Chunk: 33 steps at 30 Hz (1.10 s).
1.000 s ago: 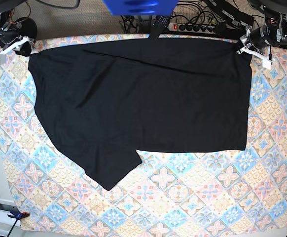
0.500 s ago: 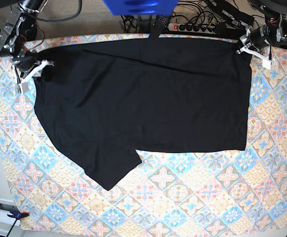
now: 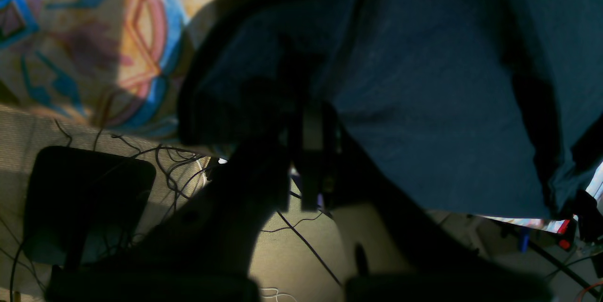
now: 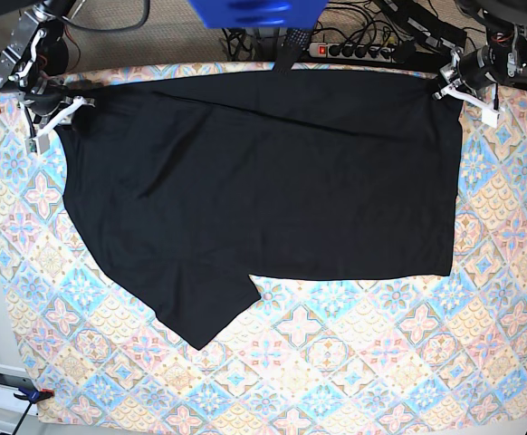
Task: Fold the T-shirt properly
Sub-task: 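Adjust grips on the shirt edge and spread it taut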
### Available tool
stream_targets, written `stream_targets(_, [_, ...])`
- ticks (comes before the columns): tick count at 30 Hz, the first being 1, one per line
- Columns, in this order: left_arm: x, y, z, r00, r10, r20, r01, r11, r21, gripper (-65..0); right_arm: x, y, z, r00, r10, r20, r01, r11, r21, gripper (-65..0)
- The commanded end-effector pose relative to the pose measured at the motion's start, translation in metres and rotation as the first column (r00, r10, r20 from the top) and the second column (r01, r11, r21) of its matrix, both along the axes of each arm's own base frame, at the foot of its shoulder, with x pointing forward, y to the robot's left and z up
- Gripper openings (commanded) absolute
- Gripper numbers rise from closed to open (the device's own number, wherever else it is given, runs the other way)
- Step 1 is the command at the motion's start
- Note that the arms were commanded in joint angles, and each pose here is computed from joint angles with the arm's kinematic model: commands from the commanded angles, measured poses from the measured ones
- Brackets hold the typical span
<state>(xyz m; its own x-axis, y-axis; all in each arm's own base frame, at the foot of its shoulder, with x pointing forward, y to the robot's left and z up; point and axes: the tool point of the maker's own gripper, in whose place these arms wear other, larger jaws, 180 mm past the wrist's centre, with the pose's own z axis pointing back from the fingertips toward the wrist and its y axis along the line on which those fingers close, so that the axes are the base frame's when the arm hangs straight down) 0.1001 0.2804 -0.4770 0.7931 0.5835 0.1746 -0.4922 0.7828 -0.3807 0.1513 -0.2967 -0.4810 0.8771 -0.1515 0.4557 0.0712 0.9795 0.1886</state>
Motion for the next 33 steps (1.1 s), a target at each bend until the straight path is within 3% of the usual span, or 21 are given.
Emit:
stream_targets(1, [-0.004, 0.017, 0.0, 1.0, -0.001, -0.023, 0.002, 0.997, 0.073, -65.0, -0.022, -0.002, -0.01, 0.994, 0.023, -0.103, -0.025, 0.999, -0.021, -49.7])
stream_targets(7, [-0.004, 0.019, 0.0, 1.0, -0.001, -0.023, 0.003, 0.997, 0.078, -65.0, -0.048, -0.002, -0.015, 0.988, 0.025, -0.153, -0.029, 0.999, -0.023, -49.7])
stream_targets(20, [-0.016, 0.039, -0.005, 0.993, -0.081, -0.088, 0.099, 0.972, 0.215, -65.0, -0.085, -0.017, -0.015, 0.978, -0.027, -0.207, 0.018, 0.999, -0.044, -49.7])
stream_targets(33, [-0.02, 0.053, -0.006, 0.983, -0.131, -0.13, 0.166, 0.937, 0.308, -65.0, -0.111, -0.017, -0.002, 0.972, 0.006, -0.233, -0.027, 0.996, -0.087, -53.1])
